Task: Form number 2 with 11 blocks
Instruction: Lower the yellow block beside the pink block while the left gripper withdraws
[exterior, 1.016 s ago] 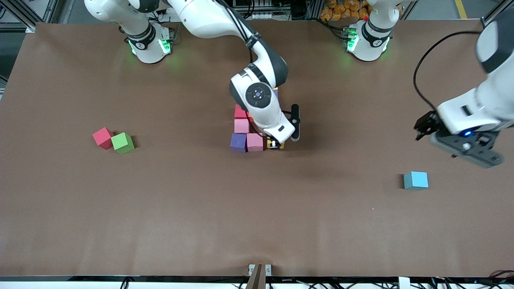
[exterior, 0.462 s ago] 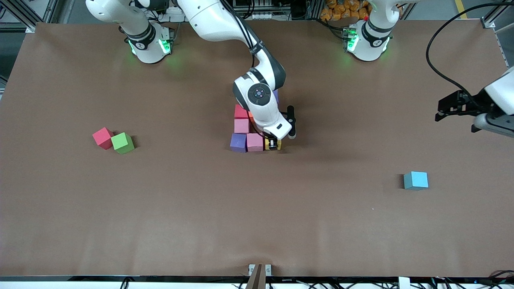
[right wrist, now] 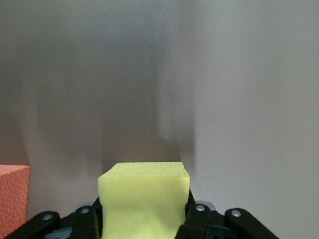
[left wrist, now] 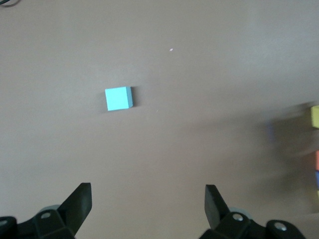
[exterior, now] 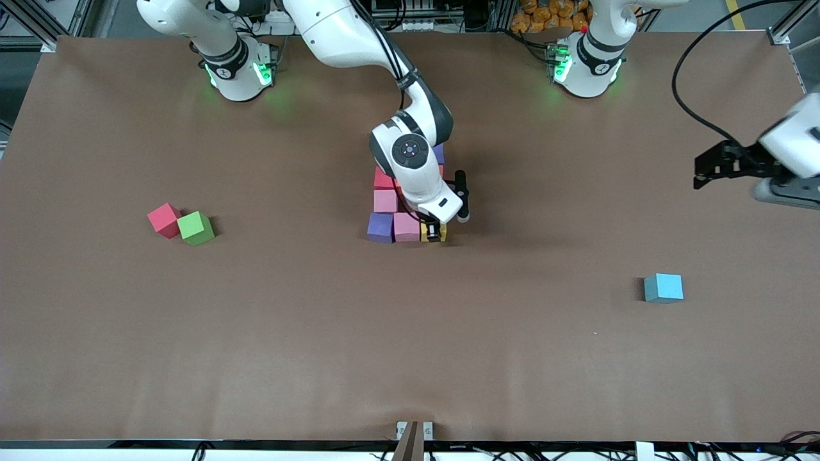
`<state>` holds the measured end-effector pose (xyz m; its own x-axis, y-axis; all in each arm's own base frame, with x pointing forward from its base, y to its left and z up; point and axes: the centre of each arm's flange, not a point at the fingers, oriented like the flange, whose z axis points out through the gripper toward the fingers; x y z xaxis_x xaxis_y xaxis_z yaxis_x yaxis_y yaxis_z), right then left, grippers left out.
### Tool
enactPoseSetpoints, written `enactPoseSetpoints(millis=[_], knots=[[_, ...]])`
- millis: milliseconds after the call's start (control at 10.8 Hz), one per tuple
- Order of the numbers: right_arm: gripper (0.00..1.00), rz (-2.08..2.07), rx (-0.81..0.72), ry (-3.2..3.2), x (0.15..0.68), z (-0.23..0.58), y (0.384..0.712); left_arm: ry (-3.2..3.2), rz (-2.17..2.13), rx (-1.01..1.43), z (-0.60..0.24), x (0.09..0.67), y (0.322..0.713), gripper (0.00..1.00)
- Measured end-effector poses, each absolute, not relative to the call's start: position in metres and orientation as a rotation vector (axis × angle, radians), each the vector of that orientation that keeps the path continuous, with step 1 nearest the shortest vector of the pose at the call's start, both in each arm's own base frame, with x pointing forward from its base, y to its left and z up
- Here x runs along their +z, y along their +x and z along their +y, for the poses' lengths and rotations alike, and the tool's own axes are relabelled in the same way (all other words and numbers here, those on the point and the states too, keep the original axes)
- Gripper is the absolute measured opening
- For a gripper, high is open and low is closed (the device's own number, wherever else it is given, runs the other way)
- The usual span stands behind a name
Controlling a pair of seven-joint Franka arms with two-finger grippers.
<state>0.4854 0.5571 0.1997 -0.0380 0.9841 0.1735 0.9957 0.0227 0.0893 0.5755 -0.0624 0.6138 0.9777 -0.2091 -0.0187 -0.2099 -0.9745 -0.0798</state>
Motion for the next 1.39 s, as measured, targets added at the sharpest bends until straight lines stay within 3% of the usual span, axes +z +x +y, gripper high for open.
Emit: enactPoseSetpoints(millis=[1201,1293,1386], knots=[[0.56,-2.208,-0.333,-2.132,0.198,0.554,0.484,-3.041,0.275,0.028,-0.06,0.613,0.566,1.0],[0.56,-2.2,-0.334,-2.135,0.197,0.553,0.484,-3.043,0.274,0.025,-0.059,0.612,0.565,1.0],[0.63,-2.198,-0.336,-2.14,0.195,0.552,0.484,-3.053,0.27,0.005,-0.056,0.611,0.563,1.0]])
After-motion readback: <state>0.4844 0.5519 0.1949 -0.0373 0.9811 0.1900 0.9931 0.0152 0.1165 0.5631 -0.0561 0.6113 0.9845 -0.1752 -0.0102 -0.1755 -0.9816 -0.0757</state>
